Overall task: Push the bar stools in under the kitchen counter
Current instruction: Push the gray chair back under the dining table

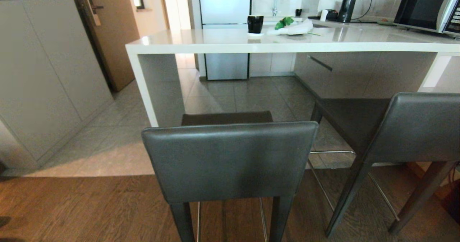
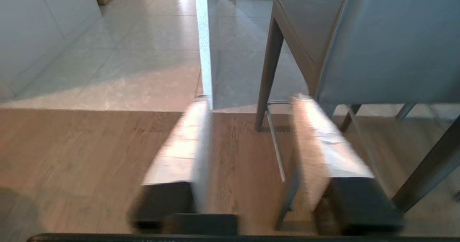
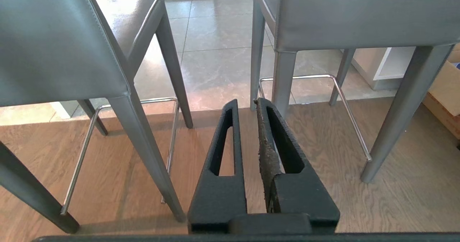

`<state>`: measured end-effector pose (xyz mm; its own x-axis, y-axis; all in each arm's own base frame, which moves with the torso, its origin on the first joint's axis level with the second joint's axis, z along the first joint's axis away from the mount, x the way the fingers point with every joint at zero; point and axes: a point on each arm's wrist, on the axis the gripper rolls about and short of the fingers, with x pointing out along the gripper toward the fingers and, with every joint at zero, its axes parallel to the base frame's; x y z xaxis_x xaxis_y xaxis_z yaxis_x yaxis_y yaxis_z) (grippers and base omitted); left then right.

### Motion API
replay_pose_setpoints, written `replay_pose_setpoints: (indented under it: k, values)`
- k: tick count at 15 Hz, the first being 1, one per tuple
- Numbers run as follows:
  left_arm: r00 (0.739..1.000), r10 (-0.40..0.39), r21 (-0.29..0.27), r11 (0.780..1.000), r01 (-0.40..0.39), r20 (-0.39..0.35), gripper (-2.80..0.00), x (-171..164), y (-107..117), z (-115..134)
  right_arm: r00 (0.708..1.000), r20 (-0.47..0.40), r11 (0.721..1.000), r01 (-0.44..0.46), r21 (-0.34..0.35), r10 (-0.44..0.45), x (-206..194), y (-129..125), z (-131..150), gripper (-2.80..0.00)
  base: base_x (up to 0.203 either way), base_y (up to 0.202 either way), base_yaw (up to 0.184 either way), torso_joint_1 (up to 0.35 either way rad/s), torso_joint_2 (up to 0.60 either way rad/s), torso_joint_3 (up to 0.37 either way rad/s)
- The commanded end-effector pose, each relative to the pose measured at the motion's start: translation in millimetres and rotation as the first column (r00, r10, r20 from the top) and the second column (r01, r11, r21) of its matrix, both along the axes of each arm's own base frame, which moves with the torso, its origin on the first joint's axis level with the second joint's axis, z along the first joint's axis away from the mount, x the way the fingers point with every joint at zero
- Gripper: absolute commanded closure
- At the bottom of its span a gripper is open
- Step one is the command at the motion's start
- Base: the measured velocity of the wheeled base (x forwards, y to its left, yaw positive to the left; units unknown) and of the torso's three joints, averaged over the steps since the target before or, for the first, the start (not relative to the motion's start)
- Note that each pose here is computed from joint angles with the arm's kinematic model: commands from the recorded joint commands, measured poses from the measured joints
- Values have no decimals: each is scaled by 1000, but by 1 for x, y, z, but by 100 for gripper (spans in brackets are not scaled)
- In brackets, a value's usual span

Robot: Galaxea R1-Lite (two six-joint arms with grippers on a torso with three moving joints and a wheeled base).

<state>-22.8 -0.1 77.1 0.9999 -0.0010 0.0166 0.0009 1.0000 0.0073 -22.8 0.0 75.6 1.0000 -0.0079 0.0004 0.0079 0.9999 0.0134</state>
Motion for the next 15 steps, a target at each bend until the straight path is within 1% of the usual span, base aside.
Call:
replay_pose_setpoints:
  k: [1, 2, 3, 4, 6, 15]
  values:
    - [1000, -16, 86, 996, 17, -9, 0, 0, 0, -1, 1000, -2, 1000, 0, 0, 0, 0, 0, 0, 0, 0, 0, 0, 0, 0, 0]
    - [1000, -25, 102, 994, 26, -11, 0, 0, -1, -1, 1000, -2, 1000, 0, 2, 0, 0, 0, 0, 0, 0, 0, 0, 0, 0, 0]
    - [1000, -29, 45, 999, 30, -12, 0, 0, -1, -1, 1000, -2, 1000, 0, 3, 0, 0, 0, 0, 0, 0, 0, 0, 0, 0, 0]
    - [1000, -27, 6, 1000, 27, -11, 0, 0, 0, -1, 1000, -2, 1000, 0, 3, 0, 0, 0, 0, 0, 0, 0, 0, 0, 0, 0]
    - [1000, 2, -32, 1000, -2, -8, 0, 0, 0, -1, 1000, -2, 1000, 0, 4, 0, 0, 0, 0, 0, 0, 0, 0, 0, 0, 0]
    - [1000, 3, -35, 999, -4, -7, 0, 0, 0, -1, 1000, -2, 1000, 0, 5, 0, 0, 0, 0, 0, 0, 0, 0, 0, 0, 0]
